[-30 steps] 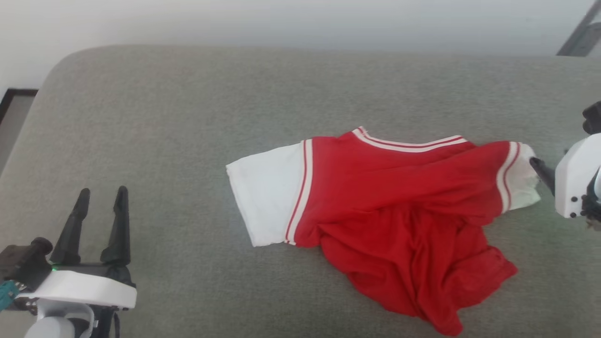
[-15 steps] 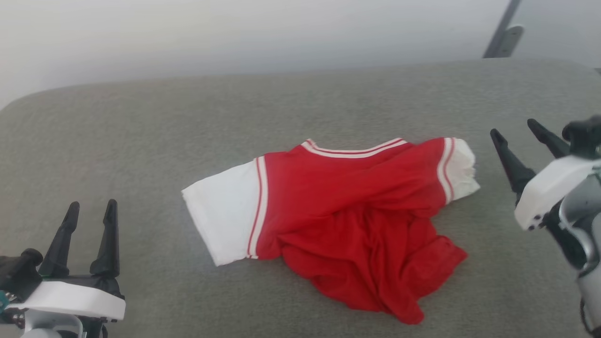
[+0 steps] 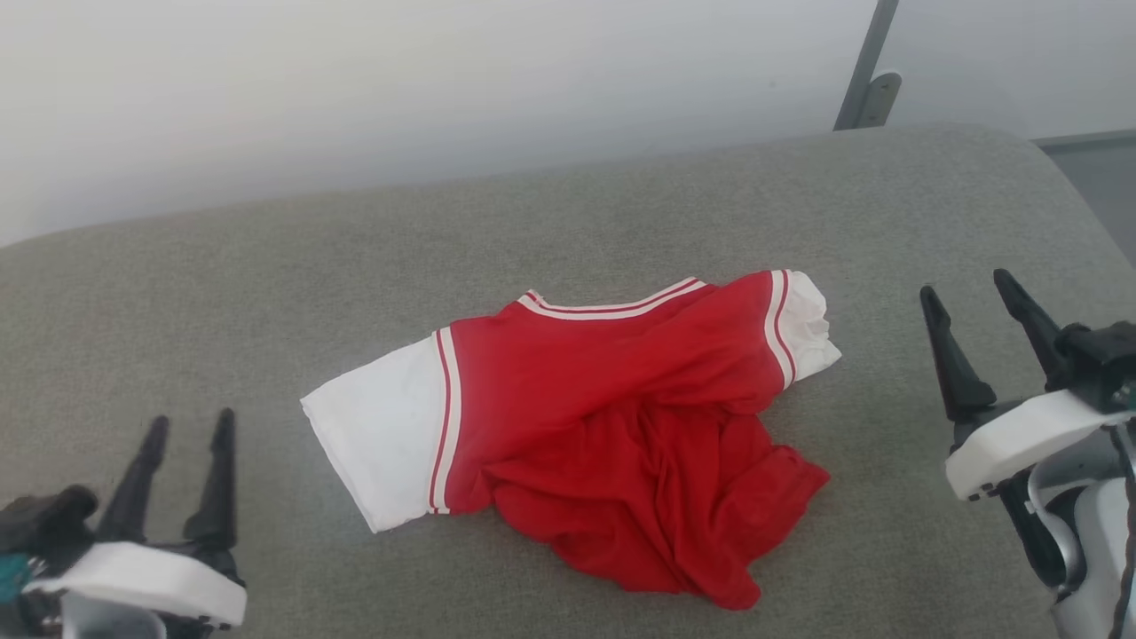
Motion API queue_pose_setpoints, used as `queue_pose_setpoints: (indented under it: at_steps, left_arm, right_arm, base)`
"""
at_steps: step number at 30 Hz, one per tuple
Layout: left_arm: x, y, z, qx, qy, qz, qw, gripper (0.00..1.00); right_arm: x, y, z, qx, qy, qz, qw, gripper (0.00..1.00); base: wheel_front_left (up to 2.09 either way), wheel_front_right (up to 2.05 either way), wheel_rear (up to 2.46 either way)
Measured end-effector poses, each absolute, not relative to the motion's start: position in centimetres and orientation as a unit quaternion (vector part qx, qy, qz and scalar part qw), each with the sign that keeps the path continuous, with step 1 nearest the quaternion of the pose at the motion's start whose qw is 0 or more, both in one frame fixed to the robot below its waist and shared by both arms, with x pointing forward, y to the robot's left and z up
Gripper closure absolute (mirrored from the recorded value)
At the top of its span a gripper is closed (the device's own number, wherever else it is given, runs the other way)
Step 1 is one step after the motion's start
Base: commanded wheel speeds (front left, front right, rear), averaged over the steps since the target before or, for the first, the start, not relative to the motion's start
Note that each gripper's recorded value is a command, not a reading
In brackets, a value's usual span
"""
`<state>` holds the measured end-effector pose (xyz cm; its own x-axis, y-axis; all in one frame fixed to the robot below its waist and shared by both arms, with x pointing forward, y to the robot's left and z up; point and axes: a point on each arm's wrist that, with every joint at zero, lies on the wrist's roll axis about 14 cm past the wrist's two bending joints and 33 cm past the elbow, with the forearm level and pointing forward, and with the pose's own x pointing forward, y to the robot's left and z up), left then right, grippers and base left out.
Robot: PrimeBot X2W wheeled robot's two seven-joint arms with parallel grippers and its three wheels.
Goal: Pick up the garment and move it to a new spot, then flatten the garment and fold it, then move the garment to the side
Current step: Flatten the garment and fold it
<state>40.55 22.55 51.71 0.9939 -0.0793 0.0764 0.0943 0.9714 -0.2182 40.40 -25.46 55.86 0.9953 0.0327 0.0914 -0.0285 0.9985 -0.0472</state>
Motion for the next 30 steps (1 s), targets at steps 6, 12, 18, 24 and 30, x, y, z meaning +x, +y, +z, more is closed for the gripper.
queue_pose_setpoints:
  at_steps: [6,12,18,24,30]
  left_arm:
    - [42.2,20.0,50.8,-0.135,0.061,-0.095,0.984,0.00]
    - [44.5,18.5,49.2,-0.107,0.178,-0.137,0.968,0.00]
    - [46.4,18.4,45.9,-0.069,0.308,-0.140,0.939,0.00]
    - [48.4,19.2,42.4,-0.025,0.402,-0.123,0.907,0.00]
    - [49.4,19.3,38.6,-0.005,0.476,-0.109,0.873,0.00]
  right_arm:
    - [39.9,-25.0,55.7,-0.023,-0.050,0.014,0.998,0.00]
    - [40.0,-24.4,55.4,-0.022,-0.045,0.019,0.999,0.00]
    - [40.6,-24.4,55.2,-0.020,-0.040,0.020,0.999,0.00]
    - [41.6,-24.4,54.1,-0.020,-0.025,0.020,0.999,0.00]
    - [42.5,-24.5,52.1,-0.019,0.002,0.019,1.000,0.00]
  base:
    - [0.00,0.00,0.00]
    - [0.00,0.00,0.00]
    - [0.00,0.00,0.00]
    - [0.00,0.00,0.00]
    - [0.00,0.00,0.00]
